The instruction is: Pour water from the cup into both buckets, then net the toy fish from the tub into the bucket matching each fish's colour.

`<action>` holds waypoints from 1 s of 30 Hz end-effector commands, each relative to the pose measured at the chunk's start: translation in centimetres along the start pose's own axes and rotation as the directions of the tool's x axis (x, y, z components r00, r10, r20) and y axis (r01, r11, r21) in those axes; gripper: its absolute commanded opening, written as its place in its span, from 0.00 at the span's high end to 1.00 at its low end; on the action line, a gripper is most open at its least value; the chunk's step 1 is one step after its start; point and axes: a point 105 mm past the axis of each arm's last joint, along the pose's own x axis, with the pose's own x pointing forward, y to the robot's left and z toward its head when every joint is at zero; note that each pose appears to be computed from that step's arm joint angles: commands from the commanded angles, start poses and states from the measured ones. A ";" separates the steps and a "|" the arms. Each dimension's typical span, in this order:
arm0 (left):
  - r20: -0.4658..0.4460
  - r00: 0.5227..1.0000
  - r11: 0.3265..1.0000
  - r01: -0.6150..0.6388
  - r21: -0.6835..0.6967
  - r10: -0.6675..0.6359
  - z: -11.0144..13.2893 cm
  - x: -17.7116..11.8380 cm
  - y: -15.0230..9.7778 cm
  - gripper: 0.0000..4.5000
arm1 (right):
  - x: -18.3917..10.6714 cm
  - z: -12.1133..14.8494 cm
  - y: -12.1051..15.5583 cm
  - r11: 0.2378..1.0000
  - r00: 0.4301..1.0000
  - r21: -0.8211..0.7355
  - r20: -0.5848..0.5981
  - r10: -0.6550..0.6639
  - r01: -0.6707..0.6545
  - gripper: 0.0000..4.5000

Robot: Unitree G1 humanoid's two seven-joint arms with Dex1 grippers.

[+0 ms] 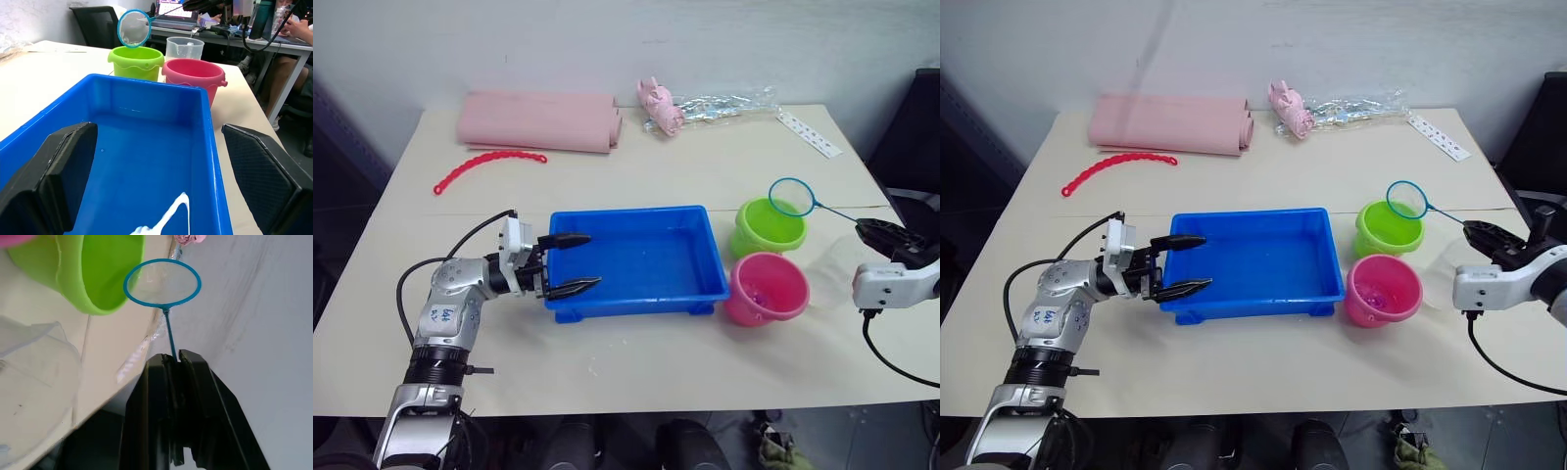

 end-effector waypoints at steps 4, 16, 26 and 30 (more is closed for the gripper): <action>0.052 0.997 0.994 -0.061 0.088 0.056 4.1 -3.7 1.0 0.01 | -0.2 2.1 -4.3 0.807 0.965 0.590 0.224 -0.132 -0.027 1.00; -0.005 0.992 0.991 -0.127 0.041 0.127 7.9 -11.1 -1.5 0.01 | 0.6 18.3 2.5 0.483 0.518 0.417 0.851 0.090 -0.770 1.00; -0.313 0.945 0.995 0.083 -0.058 -0.097 1.5 -12.6 -8.3 0.01 | 1.6 21.7 10.9 0.429 0.385 0.259 0.891 0.239 -0.866 1.00; -0.312 0.946 0.994 0.062 -0.093 -0.088 1.5 -12.2 -9.1 0.01 | 1.5 23.0 14.4 0.359 0.381 0.281 0.890 0.249 -0.890 1.00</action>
